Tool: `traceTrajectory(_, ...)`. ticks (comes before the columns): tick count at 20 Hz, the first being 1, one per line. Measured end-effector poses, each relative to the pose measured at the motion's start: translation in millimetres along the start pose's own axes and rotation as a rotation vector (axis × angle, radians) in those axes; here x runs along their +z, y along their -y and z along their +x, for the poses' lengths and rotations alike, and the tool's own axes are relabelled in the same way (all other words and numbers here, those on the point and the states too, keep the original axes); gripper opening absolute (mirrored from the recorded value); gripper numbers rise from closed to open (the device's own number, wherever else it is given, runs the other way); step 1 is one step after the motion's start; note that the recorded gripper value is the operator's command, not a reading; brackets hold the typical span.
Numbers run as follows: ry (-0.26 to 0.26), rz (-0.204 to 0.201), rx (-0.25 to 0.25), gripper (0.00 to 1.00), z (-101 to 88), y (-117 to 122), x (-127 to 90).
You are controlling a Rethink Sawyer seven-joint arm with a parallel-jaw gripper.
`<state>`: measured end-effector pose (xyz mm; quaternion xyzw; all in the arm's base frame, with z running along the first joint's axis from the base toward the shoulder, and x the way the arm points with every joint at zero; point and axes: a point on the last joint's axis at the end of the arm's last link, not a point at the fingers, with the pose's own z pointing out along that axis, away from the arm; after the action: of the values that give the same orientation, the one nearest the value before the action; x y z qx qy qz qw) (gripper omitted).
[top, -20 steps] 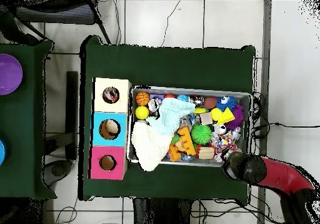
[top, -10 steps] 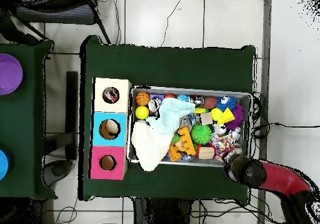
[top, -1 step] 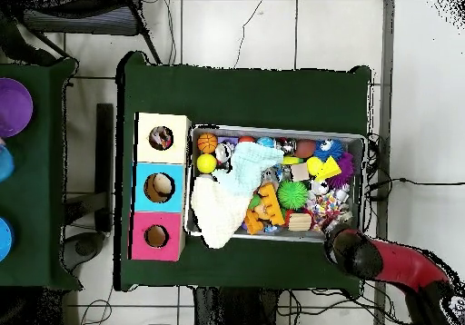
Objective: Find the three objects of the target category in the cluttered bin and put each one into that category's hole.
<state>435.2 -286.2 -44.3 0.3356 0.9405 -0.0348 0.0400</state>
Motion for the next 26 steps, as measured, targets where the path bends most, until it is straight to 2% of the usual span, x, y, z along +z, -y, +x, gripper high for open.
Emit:
traceTrajectory(2,-0.003,-0.003,0.003,0.0,2.6,1,-3)
traceTrajectory(4,-0.008,-0.025,0.033,0.0,6.9,1,-22)
traceTrajectory(6,-0.008,-0.036,0.049,0.0,6.8,0,-32)
traceTrajectory(9,-0.006,-0.052,0.087,0.0,1.4,-6,-63)
traceTrajectory(12,-0.003,-0.057,0.1,0.0,-4.2,-14,-78)
traceTrajectory(14,0.002,-0.066,0.107,0.0,-11.1,-25,-95)
traceTrajectory(19,0.02,-0.095,0.104,0.0,-19.6,-50,-114)
traceTrajectory(26,0.067,-0.151,0.093,0.0,-38.4,-103,-148)
